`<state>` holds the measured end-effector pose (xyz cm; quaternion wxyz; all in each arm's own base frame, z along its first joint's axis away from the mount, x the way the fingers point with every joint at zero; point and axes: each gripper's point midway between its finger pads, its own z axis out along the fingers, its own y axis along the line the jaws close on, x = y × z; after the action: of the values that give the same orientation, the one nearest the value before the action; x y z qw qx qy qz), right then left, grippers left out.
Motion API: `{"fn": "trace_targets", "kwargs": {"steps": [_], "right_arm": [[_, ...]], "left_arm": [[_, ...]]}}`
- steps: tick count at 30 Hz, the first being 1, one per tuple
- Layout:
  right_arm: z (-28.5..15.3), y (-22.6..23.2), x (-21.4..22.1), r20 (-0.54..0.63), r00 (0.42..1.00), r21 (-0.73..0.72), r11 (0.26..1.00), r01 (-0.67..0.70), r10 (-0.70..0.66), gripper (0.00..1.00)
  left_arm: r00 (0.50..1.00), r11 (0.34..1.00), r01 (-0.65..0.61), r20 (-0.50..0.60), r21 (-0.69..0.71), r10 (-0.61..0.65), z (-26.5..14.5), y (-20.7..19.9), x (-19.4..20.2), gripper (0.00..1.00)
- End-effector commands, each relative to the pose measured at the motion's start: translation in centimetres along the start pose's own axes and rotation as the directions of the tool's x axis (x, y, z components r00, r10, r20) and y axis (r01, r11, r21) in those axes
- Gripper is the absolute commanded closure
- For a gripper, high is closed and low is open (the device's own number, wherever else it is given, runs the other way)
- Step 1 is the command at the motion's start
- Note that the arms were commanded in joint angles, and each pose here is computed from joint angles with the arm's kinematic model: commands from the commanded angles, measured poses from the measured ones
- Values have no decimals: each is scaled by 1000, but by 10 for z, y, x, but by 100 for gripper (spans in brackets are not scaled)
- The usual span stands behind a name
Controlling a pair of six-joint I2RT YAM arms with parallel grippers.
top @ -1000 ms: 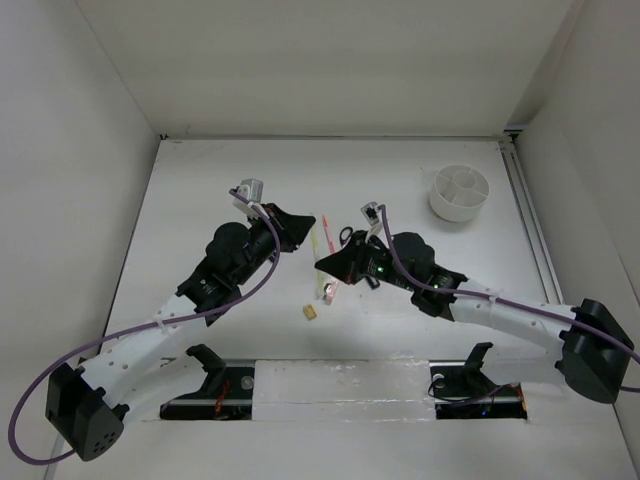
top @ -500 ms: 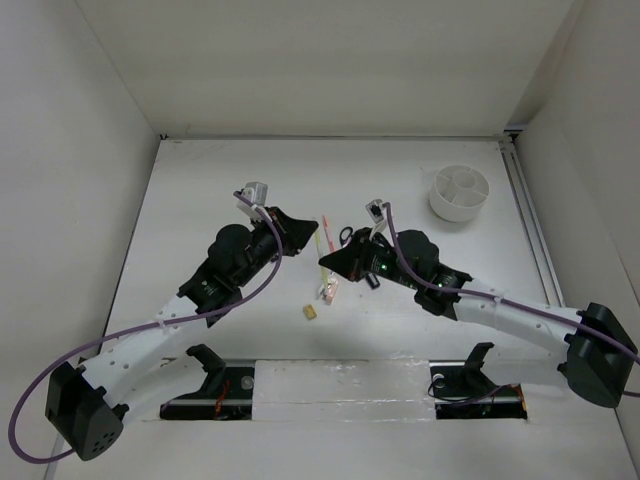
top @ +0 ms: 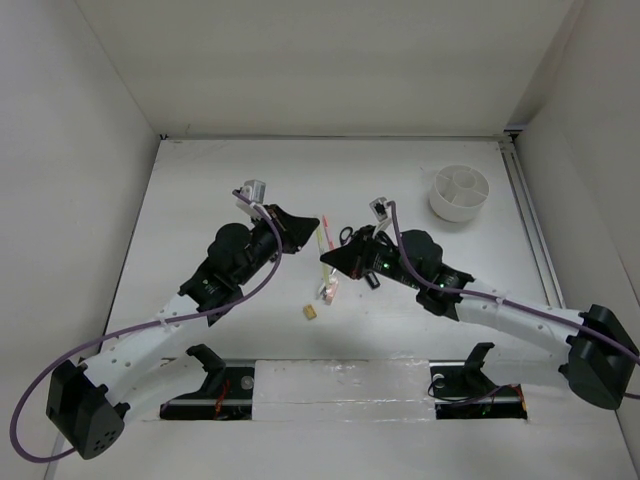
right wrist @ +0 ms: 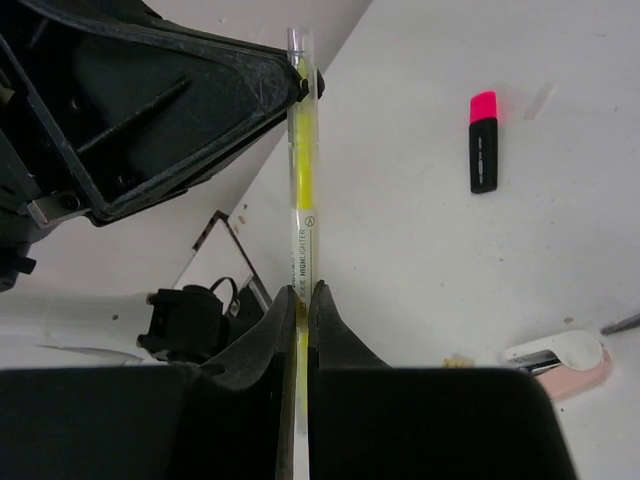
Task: Sort the stationery into containers
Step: Close the pen cap on the pen.
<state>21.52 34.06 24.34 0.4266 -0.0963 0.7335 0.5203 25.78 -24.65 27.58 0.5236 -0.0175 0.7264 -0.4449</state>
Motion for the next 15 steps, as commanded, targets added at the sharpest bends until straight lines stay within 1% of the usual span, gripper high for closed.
{"fn": "trace_targets", "kwargs": {"steps": [1,4,7,10,13,15], "right_arm": [[-11,54,-82,304,953,-171,984,54,1,100],[-11,62,-85,322,947,-215,975,61,12,100],[-5,62,-84,316,949,-221,973,63,10,100],[-11,67,-88,371,928,-269,959,90,17,100],[-12,64,-100,417,908,-259,963,80,37,100],[-9,67,-104,419,907,-261,962,81,37,100]], "left_arm": [[998,999,38,-55,-5,-39,-2,4,16,100],[995,996,84,-50,-2,-84,-4,2,16,100],[994,994,106,-30,18,-105,-7,-5,9,100],[993,993,115,-37,26,-114,-7,-4,14,100],[991,991,126,-44,32,-125,-7,-2,19,100],[990,990,135,-39,38,-134,-7,-1,20,100]]}}
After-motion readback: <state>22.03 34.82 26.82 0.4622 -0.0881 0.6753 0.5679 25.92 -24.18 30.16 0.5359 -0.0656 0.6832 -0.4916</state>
